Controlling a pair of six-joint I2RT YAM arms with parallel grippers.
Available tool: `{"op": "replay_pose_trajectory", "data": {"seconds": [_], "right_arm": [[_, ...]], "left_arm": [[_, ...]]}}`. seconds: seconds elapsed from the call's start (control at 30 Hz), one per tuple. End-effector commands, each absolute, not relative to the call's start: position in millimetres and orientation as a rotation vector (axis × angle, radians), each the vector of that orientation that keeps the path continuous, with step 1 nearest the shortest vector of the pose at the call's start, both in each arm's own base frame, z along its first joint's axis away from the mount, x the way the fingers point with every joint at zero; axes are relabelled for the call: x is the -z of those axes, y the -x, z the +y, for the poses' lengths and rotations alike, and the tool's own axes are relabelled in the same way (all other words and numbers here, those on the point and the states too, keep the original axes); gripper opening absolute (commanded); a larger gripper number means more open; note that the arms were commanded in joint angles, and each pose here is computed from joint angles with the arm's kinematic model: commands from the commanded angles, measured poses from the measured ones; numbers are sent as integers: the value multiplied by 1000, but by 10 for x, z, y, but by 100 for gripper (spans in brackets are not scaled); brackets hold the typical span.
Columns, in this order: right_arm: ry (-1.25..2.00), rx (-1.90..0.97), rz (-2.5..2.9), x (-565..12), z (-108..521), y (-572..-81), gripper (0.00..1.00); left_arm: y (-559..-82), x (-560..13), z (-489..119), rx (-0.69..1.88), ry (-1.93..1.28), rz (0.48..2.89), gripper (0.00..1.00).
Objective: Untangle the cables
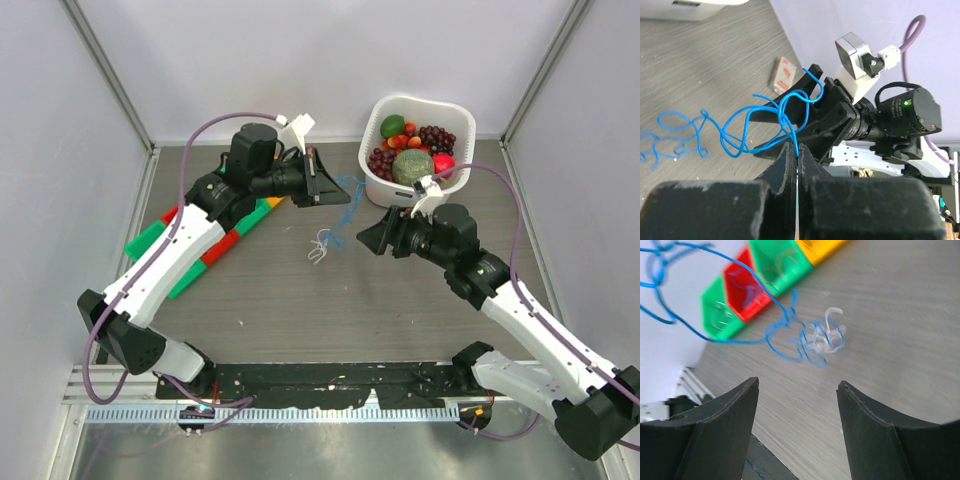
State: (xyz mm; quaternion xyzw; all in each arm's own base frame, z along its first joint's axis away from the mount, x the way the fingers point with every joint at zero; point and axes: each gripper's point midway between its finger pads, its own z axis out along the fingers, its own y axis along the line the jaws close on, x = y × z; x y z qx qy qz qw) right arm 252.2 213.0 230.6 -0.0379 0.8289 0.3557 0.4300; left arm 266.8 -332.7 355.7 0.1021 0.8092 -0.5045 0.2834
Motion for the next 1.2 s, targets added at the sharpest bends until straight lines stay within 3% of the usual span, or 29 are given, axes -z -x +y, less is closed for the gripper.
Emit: {"op": "replay_pose_trajectory", "data": {"seconds": [0.0,0.23,0.33,0.4,0.47,0.5,0.57,0.67,0.83,0.93,1.17], "right_arm": [[203,-1111,1745,-3067,2439,-2587,69],[180,-1078,1676,-3370,2543,-2849,70],[114,-1008,1718,-3262,2519,-3049,64],[129,-1002,1776,-3045,2564,-3072,50],[129,-1032,1853,-2781,2608,-3010,24],[126,-1044,1876,-2696,2608,-2976,23],[111,-1085,1935,-2446,2604,-2823,24],[50,-1072,2055,-1892,2481,-2603,34],[2,-988,2241,-1320,2286,-2344,39],[22,-985,2205,-1447,2255,-2323,34],[60,-930,2163,-1745,2199,-2375,34]], "left_arm": [[-2475,-4189,-3307,1461,-352,2010,0],[-2313,-4650,-3303,1565,-387,1922,0],[-2236,-4832,-3261,1579,-401,1874,0],[-2199,-5008,-3207,1571,-402,1821,0],[-2178,-5215,-3139,1550,-400,1753,0],[-2152,-5329,-3105,1541,-405,1715,0],[-2126,-5538,-3028,1517,-401,1643,0],[-2090,-5823,-2918,1491,-378,1542,0],[-2060,-6087,-2833,1477,-356,1453,0],[-2098,-6091,-2813,1442,-351,1461,0],[-2230,-5939,-2760,1341,-313,1531,0]]}}
